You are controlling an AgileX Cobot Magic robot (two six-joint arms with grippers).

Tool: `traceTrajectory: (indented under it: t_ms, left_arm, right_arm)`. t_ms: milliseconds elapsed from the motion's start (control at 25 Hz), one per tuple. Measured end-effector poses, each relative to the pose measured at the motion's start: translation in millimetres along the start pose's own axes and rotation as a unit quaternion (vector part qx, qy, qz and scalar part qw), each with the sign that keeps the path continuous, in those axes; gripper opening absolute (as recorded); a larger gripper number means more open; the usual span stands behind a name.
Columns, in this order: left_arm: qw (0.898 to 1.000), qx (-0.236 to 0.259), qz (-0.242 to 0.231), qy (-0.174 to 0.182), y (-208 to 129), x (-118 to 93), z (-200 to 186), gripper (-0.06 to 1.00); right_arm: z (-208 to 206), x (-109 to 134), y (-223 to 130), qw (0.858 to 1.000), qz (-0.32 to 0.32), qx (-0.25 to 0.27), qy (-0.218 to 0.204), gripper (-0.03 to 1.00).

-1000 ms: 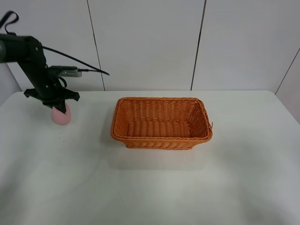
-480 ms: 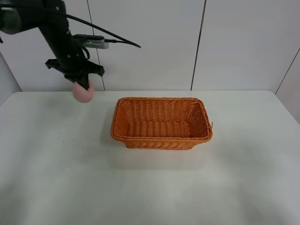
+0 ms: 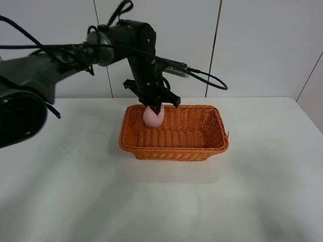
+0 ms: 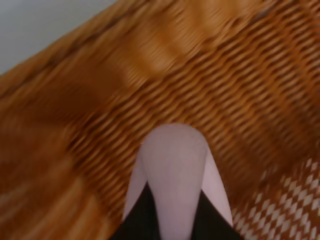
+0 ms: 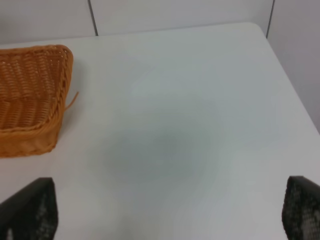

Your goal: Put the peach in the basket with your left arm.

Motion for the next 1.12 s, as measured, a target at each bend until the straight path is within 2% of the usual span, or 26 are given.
traceTrajectory:
  t_ms: [160,320,400,520,640,800,960,1120]
  left_arm:
    - [1.0,0.003,0.004,-0.007,4.2,-12.7,32.8,0.13]
    - [1.0,0.019,0.002,-0.005,0.6,-11.7,55.3,0.17]
    - [1.0,0.022,0.001,-0.006,-0.3,-11.6,59.1,0.28]
    - [1.0,0.024,-0.002,-0.014,-0.9,-14.1,59.4,0.59]
    - [0.999,0.028,-0.003,-0.015,-2.0,-14.5,59.4,0.79]
    - [0.999,0.037,-0.003,-0.015,-4.4,-14.0,48.5,0.84]
    - [1.0,0.008,-0.002,-0.022,3.5,-11.4,4.4,0.85]
    - [0.999,-0.027,-0.011,-0.026,14.2,8.5,-34.0,0.85]
  right_arm:
    - [0.0,0.0,0.0,1.0,0.0,0.0,0.0,0.69]
    - [0.0,0.0,0.0,1.0,0.0,0.0,0.0,0.69]
    - [0.0,0.0,0.0,1.0,0.0,0.0,0.0,0.69]
    - [0.0,0.0,0.0,1.0,0.0,0.0,0.0,0.69]
    - [0.0,0.0,0.0,1.0,0.0,0.0,0.0,0.69]
    - [0.0,0.0,0.0,1.0,0.0,0.0,0.0,0.69]
    - [0.0,0.0,0.0,1.0,0.0,0.0,0.0,0.69]
    - [0.0,0.0,0.0,1.0,0.0,0.0,0.0,0.69]
Point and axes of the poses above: a point on each arm's last joint axis where the gripper is mounted, z pointing out along that axis toward the gripper, x along the wrist's bending axis when the last joint is at zero, y = z × x, the point moved 5 cm from there along z, pointing out along that axis toward the gripper, and after that the axes turned 13 degrees about -z, right-handed, at the moved point
